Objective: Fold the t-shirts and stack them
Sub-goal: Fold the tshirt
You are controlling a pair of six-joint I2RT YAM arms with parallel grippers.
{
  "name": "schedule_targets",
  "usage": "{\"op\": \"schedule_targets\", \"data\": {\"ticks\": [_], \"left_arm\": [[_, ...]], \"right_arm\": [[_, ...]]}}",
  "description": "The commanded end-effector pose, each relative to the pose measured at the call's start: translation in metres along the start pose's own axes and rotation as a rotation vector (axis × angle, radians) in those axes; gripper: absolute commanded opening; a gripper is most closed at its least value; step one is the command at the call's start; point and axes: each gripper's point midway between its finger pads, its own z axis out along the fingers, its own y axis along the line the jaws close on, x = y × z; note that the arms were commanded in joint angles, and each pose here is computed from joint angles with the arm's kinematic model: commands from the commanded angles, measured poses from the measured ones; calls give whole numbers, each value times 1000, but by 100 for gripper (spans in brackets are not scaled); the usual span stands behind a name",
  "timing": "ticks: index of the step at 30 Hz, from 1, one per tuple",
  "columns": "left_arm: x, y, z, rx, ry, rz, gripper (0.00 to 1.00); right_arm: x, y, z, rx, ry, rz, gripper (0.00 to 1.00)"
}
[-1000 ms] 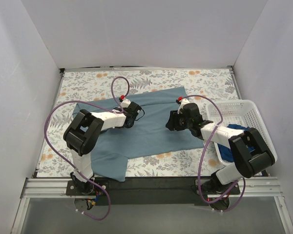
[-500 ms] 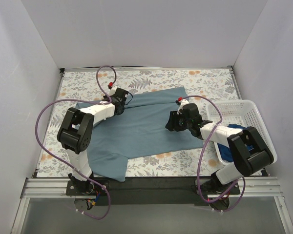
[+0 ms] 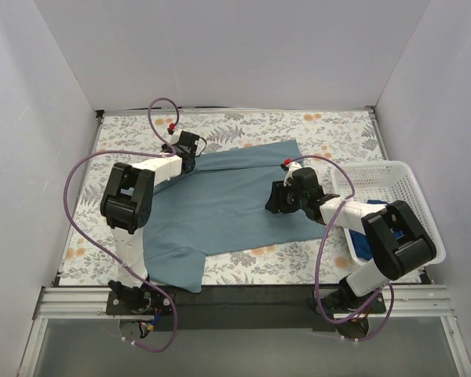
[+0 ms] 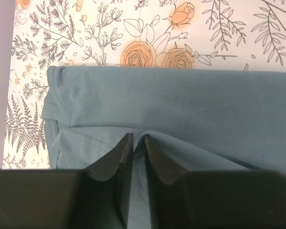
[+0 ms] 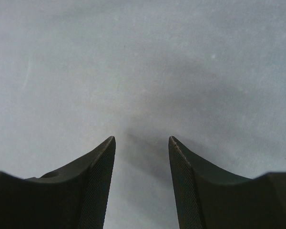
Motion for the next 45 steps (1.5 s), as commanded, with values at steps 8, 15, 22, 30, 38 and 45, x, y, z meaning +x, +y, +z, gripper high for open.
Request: {"op": "schedule_targets", "data": {"ticks": [8,15,22,30,38,45], "left_arm": [[-38,25,-38,36,-45,-377,41],[-17,22,-80,228,44,-682,43],[12,15,-69,266,129,-734,35],[23,9,-35,284,194,-792,34],[21,2,-15,281,203,-789,34],[18,-4,-9,294,209,-788,29]], "right_arm": [[-14,9,4,-41,-39,-25,55],[-13,10,3,-46,-37,-25,54],[-13,11,3,-53,-39,-25,54],[-12,10,3,-48,-38,-21,54],[-10,10,5,-53,-28,-18,54],[-9,11,7,-60,-18,-15,54]]}}
